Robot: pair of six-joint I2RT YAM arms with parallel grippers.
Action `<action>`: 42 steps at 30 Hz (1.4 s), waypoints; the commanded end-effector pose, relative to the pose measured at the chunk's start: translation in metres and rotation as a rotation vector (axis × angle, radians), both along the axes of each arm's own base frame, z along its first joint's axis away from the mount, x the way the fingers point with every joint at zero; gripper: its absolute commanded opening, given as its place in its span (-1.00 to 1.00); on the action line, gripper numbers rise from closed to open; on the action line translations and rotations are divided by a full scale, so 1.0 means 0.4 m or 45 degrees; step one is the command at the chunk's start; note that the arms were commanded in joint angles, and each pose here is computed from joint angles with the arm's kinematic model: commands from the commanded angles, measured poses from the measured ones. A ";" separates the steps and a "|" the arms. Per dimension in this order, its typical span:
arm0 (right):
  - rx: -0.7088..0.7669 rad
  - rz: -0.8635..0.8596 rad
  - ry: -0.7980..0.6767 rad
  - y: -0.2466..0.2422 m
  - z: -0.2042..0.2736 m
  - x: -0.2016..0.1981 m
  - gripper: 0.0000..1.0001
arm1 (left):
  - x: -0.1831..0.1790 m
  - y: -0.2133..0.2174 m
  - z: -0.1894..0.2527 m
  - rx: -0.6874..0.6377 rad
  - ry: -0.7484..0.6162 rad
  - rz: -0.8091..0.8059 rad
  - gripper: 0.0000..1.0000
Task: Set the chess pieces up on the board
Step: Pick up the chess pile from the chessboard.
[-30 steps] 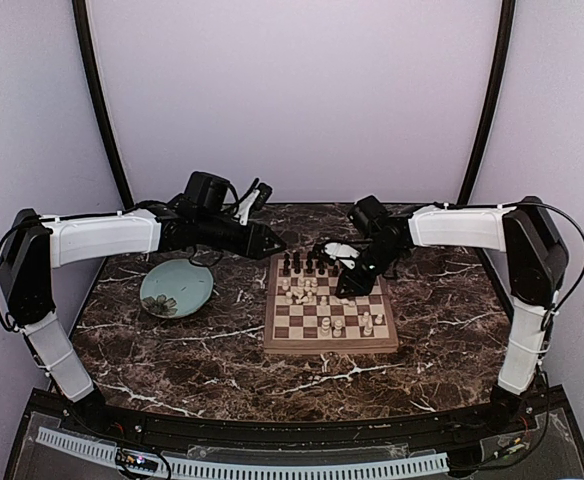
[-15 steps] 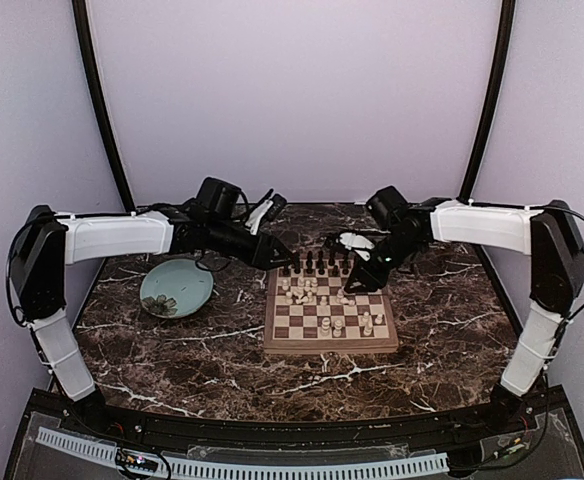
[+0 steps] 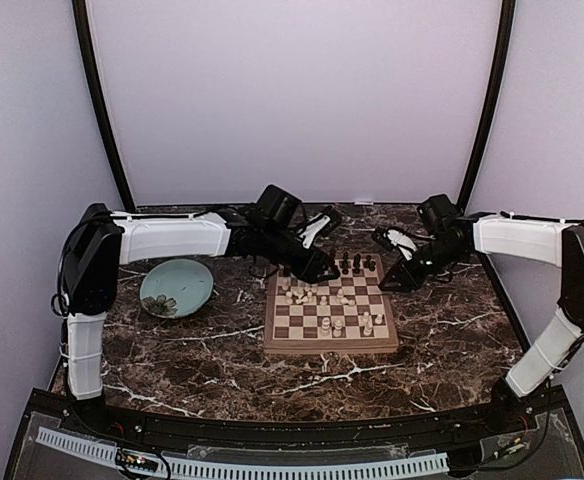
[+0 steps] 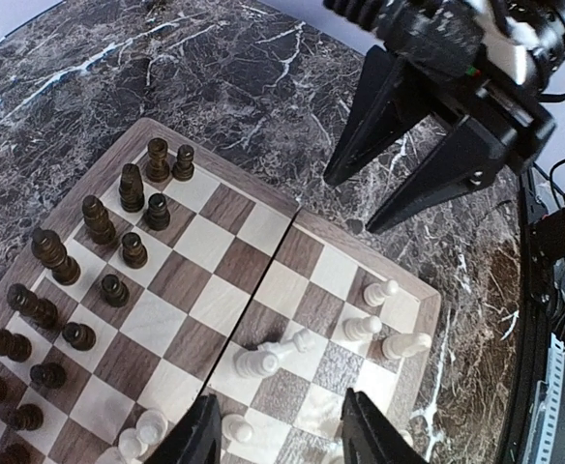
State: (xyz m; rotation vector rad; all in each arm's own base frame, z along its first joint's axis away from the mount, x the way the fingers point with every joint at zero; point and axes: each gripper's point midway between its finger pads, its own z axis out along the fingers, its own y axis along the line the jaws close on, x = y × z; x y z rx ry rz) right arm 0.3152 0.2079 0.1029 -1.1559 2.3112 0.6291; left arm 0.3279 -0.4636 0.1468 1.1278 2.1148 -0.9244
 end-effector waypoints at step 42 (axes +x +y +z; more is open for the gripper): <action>0.113 0.015 0.005 0.042 0.013 0.008 -0.23 | 0.040 -0.086 -0.049 -0.011 0.153 0.179 -0.74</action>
